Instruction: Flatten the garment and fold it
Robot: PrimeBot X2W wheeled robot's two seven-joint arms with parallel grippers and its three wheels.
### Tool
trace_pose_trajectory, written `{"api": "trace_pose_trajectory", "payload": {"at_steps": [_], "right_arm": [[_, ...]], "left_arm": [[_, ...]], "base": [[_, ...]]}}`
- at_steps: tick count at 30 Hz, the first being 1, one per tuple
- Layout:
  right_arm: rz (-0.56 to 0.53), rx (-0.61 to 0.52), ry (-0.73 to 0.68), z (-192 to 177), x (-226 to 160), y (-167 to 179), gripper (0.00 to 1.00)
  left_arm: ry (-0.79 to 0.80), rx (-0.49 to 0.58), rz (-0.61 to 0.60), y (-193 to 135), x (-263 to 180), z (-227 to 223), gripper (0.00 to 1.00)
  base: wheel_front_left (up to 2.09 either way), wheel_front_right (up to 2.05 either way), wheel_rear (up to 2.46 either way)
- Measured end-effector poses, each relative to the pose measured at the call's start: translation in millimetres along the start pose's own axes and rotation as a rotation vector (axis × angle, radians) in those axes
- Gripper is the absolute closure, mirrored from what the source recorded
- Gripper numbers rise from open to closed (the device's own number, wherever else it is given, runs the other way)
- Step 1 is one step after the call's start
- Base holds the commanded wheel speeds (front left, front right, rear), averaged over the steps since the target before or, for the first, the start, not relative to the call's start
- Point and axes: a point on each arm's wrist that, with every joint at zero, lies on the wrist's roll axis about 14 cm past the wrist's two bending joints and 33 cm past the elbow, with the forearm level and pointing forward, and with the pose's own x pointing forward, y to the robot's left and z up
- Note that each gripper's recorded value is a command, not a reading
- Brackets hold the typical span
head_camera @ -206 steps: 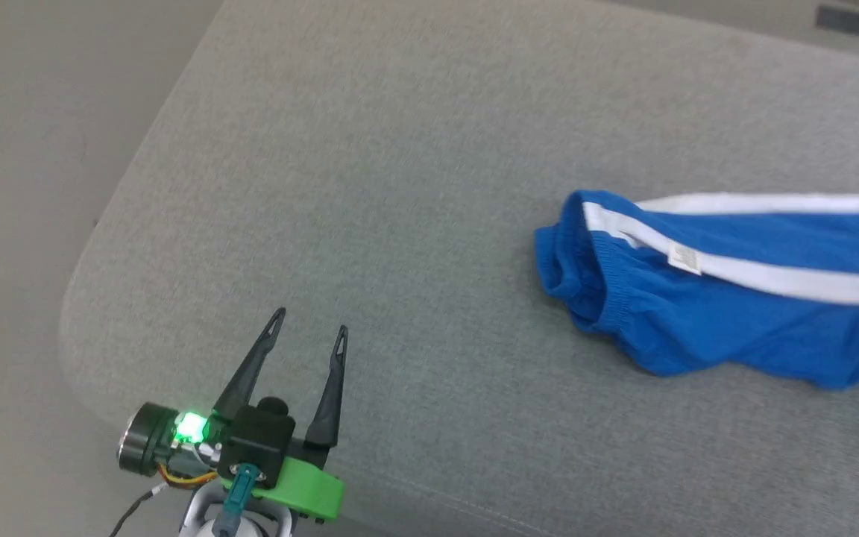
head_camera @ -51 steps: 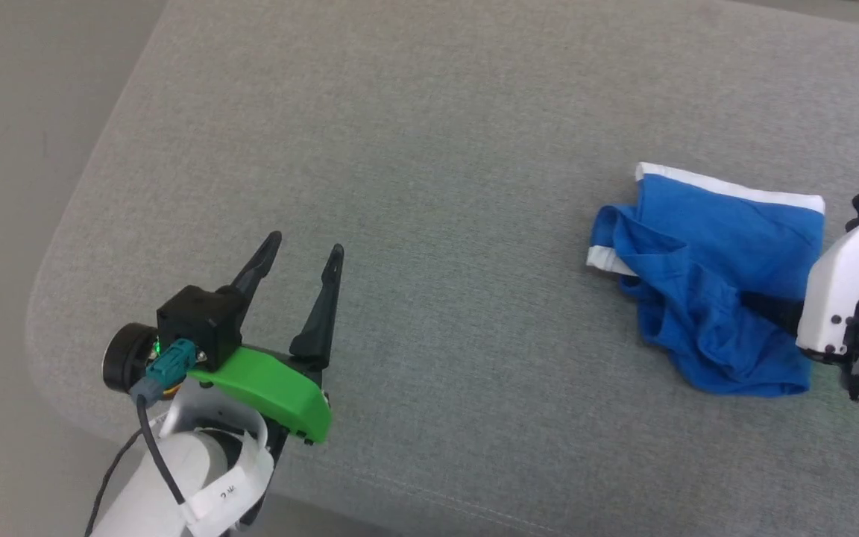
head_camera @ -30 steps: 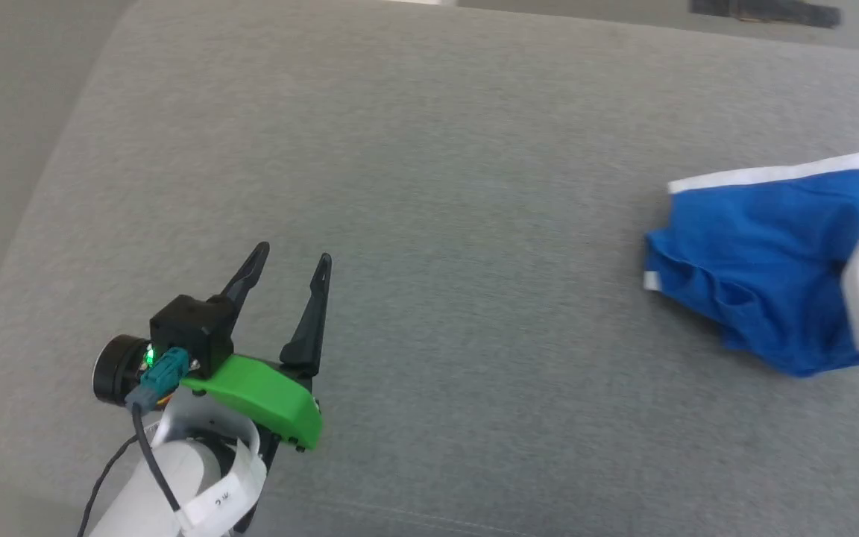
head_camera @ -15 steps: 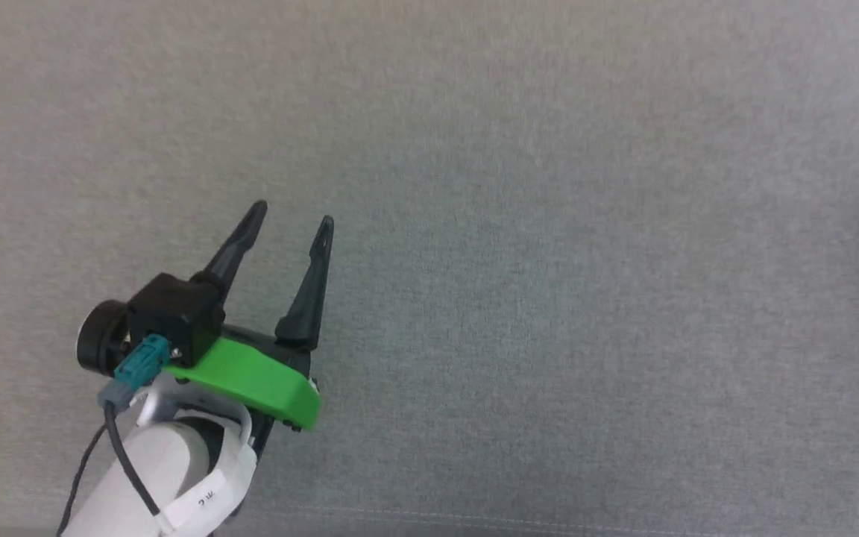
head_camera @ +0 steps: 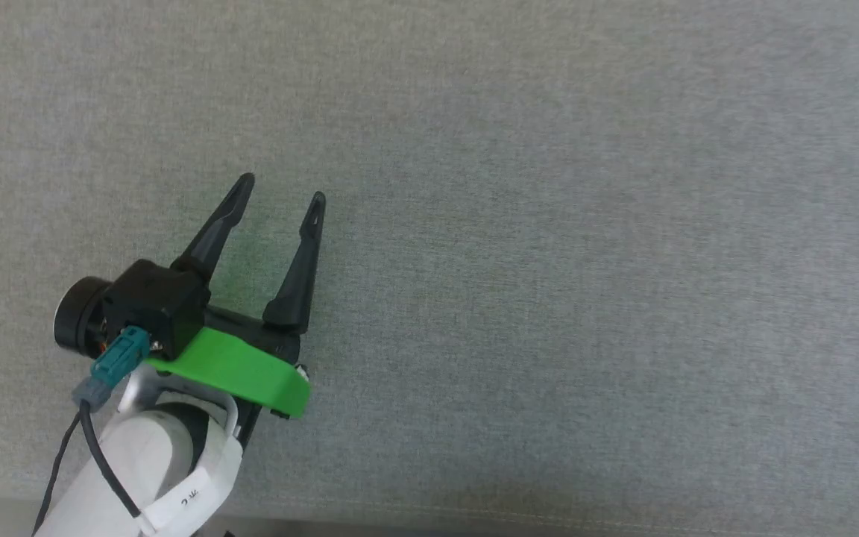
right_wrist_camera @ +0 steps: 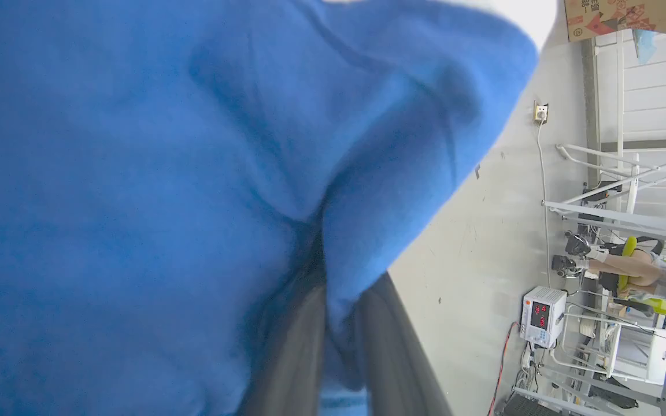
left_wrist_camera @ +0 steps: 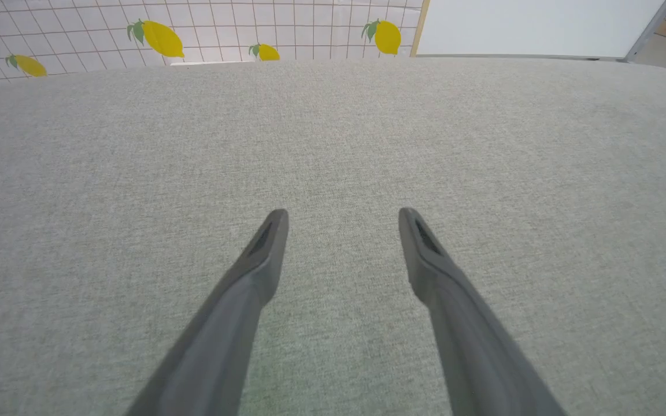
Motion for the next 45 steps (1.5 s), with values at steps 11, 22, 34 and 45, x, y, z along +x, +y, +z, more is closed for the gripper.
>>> {"api": "trace_pose_trajectory", "payload": {"at_steps": [11,22,34,45], "right_arm": [[-0.019,-0.030,-0.092,22.2,-1.9,2.7,0.00],[0.052,0.170,-0.616,145.1,-92.2,-0.6,0.00],[0.194,0.414,-1.132,202.8,-233.7,10.7,0.00],[0.300,0.566,-1.235,164.0,-289.4,59.7,0.00]], "left_arm": [[-0.002,-0.012,0.046,8.0,-9.4,-0.4,0.00],[-0.050,-0.004,0.083,5.6,-45.8,27.3,0.00],[-0.202,0.041,0.155,4.6,-89.7,85.0,0.00],[-0.274,0.087,0.196,5.8,-117.2,108.9,0.00]], "base": [[0.00,0.00,0.00],[0.00,0.00,0.00],[0.00,0.00,0.00],[0.00,0.00,0.00]]}}
